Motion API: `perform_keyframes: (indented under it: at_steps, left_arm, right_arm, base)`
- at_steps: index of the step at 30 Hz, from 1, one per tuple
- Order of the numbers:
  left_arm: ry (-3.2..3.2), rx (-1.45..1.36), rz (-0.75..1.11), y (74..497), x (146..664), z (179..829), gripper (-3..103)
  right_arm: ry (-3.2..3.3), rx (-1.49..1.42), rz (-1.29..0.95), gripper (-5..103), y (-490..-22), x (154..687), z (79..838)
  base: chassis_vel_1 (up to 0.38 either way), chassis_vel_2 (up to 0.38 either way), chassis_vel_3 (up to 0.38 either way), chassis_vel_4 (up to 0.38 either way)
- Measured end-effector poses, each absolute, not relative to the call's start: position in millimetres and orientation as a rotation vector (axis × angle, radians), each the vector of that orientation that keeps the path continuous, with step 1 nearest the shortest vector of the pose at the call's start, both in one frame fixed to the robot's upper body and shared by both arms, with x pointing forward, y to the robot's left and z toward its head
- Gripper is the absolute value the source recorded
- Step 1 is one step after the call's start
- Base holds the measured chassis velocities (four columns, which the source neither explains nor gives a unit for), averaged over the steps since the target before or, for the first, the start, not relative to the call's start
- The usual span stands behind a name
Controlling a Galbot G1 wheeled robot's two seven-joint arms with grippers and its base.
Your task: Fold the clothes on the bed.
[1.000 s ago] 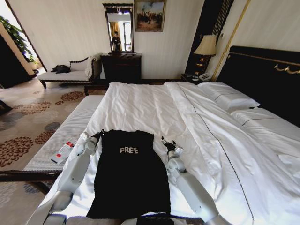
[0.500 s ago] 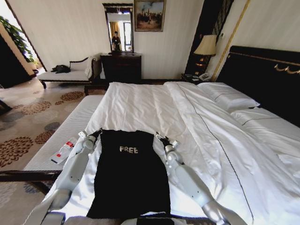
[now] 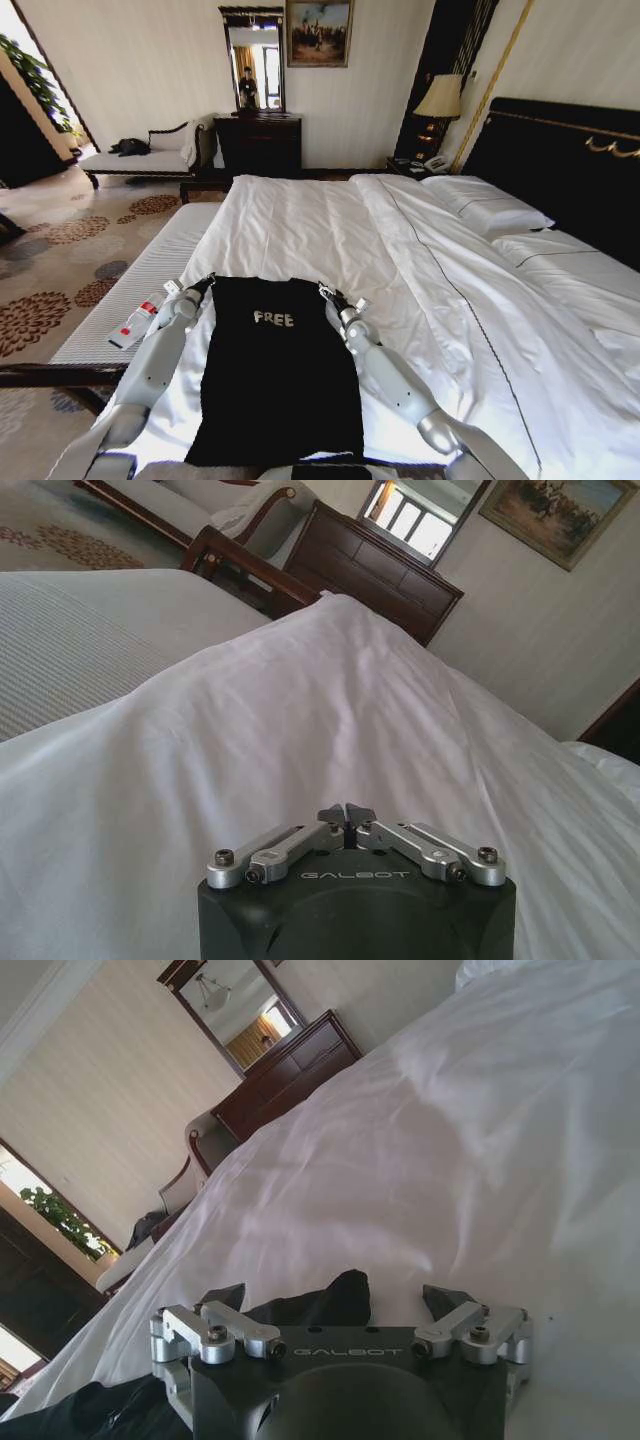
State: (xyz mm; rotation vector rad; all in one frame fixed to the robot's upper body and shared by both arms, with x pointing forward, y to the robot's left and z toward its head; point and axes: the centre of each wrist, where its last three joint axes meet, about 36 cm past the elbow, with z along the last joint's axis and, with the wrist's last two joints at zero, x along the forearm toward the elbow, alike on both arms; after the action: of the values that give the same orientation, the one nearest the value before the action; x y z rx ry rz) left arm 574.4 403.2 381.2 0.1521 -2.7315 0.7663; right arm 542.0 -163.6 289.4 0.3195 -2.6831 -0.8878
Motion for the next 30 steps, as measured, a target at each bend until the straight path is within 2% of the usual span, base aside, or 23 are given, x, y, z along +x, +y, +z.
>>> perform_keyframes:
  at_steps: [1, 4, 7, 9, 10, 13, 16, 19, 22, 24, 25, 27, 30]
  left_arm:
    - [-2.732, 0.152, 0.766, 403.2, 574.3, 381.3, 0]
    - [-2.733, 0.151, 0.765, 402.1, 574.5, 381.0, 0]
    - [-2.733, 0.151, 0.763, 401.6, 574.4, 380.7, 0]
    - [-2.734, 0.15, 0.763, 401.3, 574.4, 380.4, 0]
    - [-2.734, 0.15, 0.763, 401.3, 574.4, 380.4, 0]
    - [-2.733, 0.149, 0.763, 400.7, 574.4, 380.0, 0]
    - [-2.733, 0.15, 0.763, 400.8, 574.0, 379.5, 0]
    - [-2.732, 0.151, 0.763, 401.2, 573.3, 378.8, 0]
    - [-2.733, 0.151, 0.763, 401.1, 573.1, 378.9, 0]
    - [-2.734, 0.15, 0.762, 401.1, 572.8, 379.1, 0]
    - [-2.734, 0.15, 0.762, 401.1, 572.8, 379.1, 0]
    - [-2.736, 0.149, 0.761, 401.4, 572.5, 379.7, 0]
    - [-2.738, 0.149, 0.759, 402.3, 572.4, 380.6, 0]
  right_arm:
    - [-2.683, 0.32, -0.888, 95, -162.8, 542.9, 288.0]
    - [-2.682, 0.318, -0.894, 79, -160.3, 545.0, 285.9]
    - [-2.682, 0.317, -0.897, 74, -159.2, 545.3, 284.5]
    - [-2.683, 0.312, -0.896, 63, -159.3, 546.1, 283.2]
    - [-2.683, 0.312, -0.896, 63, -159.3, 546.1, 283.2]
    - [-2.687, 0.296, -0.897, 47, -161.7, 548.3, 282.3]
    - [-2.691, 0.295, -0.901, 42, -162.6, 549.4, 282.5]
    - [-2.703, 0.326, -0.913, 26, -162.7, 549.5, 281.7]
    - [-2.707, 0.34, -0.916, 20, -162.3, 549.6, 281.5]
    - [-2.71, 0.35, -0.918, 9, -161.9, 550.0, 281.3]
    - [-2.71, 0.35, -0.918, 9, -161.9, 550.0, 281.3]
    - [-2.718, 0.355, -0.921, 2, -161.8, 550.4, 281.6]
    - [-2.743, 0.365, -0.924, 1, -161.8, 552.5, 283.8]
  base:
    - [0.0, 0.0, 0.0, 0.0]
    - [0.0, 0.0, 0.0, 0.0]
    - [0.0, 0.0, 0.0, 0.0]
    - [0.0, 0.0, 0.0, 0.0]
    - [0.0, 0.0, 0.0, 0.0]
    - [0.0, 0.0, 0.0, 0.0]
    - [0.0, 0.0, 0.0, 0.0]
    - [0.0, 0.0, 0.0, 0.0]
    - [0.0, 0.0, 0.0, 0.0]
    - [0.0, 0.0, 0.0, 0.0]
    - [0.0, 0.0, 0.0, 0.0]
    - [0.0, 0.0, 0.0, 0.0]
    - [0.0, 0.0, 0.0, 0.0]
